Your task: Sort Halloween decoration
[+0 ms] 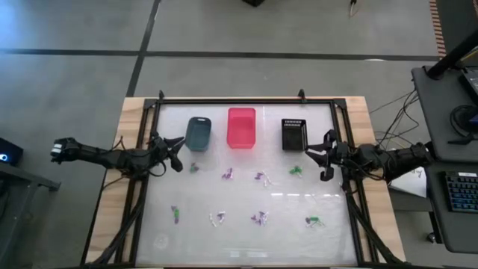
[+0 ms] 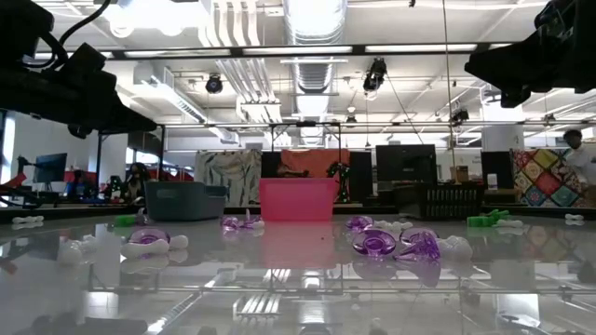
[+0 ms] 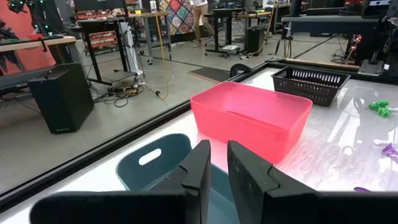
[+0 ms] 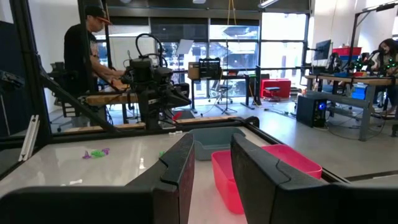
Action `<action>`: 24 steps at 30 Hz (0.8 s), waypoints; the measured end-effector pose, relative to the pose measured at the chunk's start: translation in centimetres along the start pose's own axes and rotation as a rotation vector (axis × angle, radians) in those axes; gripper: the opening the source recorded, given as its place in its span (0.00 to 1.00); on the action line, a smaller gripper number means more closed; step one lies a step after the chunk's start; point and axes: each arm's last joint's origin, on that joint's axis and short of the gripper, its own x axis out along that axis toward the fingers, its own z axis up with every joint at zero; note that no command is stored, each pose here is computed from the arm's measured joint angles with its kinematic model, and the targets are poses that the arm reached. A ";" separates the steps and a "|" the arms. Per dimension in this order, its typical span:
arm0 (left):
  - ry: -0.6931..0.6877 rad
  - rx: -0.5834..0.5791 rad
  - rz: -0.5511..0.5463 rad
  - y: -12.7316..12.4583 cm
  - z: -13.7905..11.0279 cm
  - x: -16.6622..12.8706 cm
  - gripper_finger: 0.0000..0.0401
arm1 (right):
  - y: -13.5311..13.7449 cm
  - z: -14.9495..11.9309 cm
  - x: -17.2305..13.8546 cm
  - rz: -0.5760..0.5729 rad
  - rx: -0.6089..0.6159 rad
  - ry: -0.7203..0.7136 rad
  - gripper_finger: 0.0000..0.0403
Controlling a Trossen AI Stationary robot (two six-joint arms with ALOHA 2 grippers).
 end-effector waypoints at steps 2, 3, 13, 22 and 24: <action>0.000 0.000 0.000 0.0 0.0 0.0 0.09 | 0.0 0.0 0.0 0.000 0.000 0.000 0.24; 0.000 0.000 0.001 0.0 0.0 0.0 0.09 | 0.0 0.0 0.0 0.000 0.000 0.000 0.24; 0.000 0.000 0.000 0.0 0.0 0.0 0.09 | 0.0 0.0 0.0 0.000 0.000 0.000 0.24; -0.205 -0.802 -0.096 0.0 2.9 -0.2 0.09 | 0.1 0.6 0.1 0.026 0.433 0.012 0.24; -0.243 -0.823 -0.059 0.2 3.3 -0.3 0.09 | 0.0 1.2 0.2 -0.002 0.468 0.012 0.24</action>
